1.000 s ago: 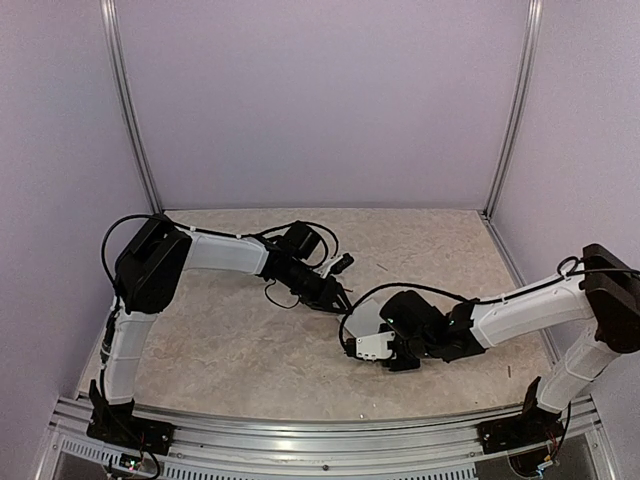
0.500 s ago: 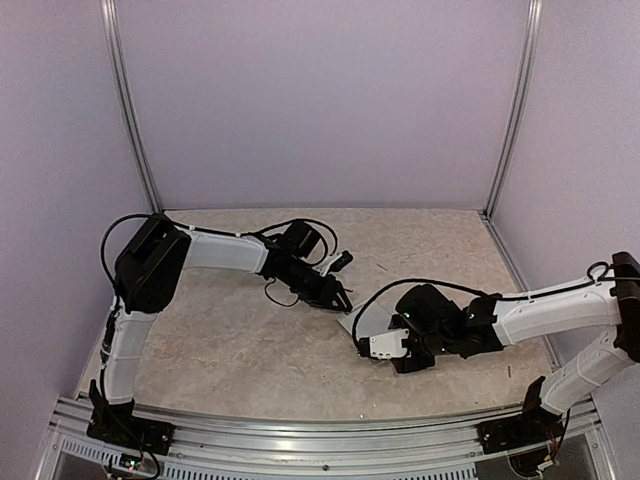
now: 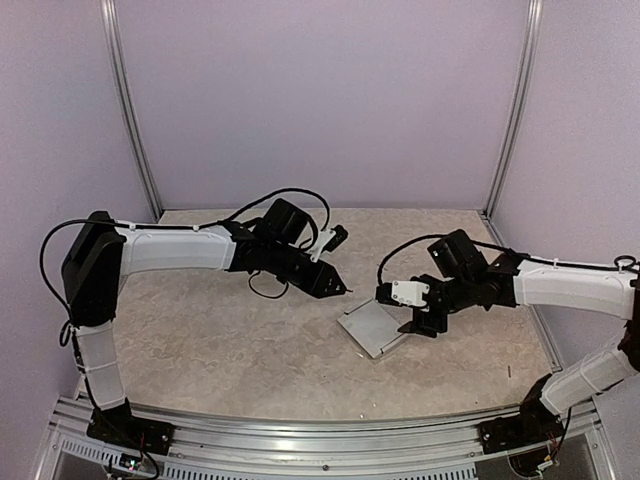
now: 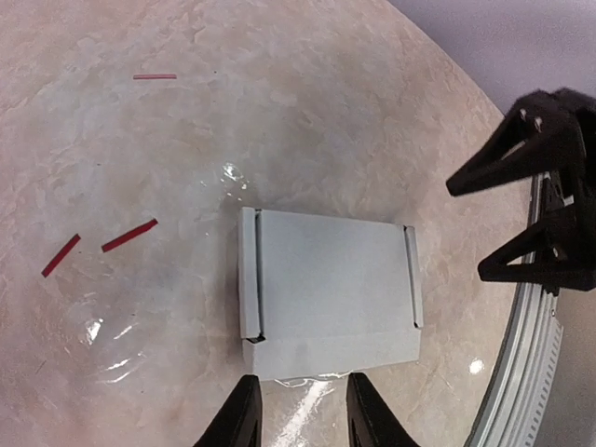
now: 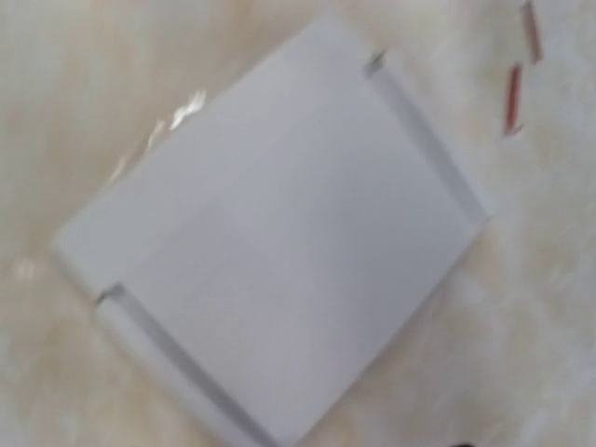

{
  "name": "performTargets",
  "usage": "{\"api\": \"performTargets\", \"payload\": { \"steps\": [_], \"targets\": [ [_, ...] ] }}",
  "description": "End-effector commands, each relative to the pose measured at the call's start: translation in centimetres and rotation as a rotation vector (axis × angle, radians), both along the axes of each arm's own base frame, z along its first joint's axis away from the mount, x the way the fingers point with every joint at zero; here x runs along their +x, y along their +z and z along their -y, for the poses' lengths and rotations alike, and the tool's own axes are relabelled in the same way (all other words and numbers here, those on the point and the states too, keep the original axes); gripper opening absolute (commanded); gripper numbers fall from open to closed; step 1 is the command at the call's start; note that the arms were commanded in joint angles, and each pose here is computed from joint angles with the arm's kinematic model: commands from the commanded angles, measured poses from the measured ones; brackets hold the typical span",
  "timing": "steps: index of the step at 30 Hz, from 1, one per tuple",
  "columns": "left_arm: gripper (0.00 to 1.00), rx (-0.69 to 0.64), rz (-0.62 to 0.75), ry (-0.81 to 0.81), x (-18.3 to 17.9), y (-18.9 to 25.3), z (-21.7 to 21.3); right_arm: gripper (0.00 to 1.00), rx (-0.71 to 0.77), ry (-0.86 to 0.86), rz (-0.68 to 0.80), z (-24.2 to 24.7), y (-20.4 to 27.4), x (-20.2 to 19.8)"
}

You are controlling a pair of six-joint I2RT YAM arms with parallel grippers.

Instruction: Fold the paper box

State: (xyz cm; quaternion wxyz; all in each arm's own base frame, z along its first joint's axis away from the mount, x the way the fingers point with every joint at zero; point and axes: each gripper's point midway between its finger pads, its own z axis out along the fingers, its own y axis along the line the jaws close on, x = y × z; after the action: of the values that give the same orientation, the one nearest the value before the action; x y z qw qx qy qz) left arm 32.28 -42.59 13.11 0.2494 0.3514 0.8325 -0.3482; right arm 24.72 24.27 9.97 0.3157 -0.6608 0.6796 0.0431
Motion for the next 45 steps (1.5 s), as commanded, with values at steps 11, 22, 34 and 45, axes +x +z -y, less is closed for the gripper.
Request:
{"api": "performTargets", "payload": {
  "steps": [11,22,34,45],
  "targets": [
    [0.22,0.222,-0.031,-0.102,-5.0,-6.4,0.7,0.61,0.259,-0.212,-0.483,-2.6,-1.7,4.9],
    [0.20,0.218,-0.062,-0.145,-5.6,-7.5,2.1,0.52,0.195,-0.281,-0.604,-1.7,-5.5,4.8],
    [0.18,0.226,-0.092,-0.169,-5.5,-8.9,2.7,0.47,0.157,-0.294,-0.677,-1.3,-7.7,4.0],
    [0.18,0.228,-0.097,-0.179,-6.3,-8.2,2.0,0.47,0.142,-0.302,-0.687,-1.1,-8.4,4.0]
  ]
}}
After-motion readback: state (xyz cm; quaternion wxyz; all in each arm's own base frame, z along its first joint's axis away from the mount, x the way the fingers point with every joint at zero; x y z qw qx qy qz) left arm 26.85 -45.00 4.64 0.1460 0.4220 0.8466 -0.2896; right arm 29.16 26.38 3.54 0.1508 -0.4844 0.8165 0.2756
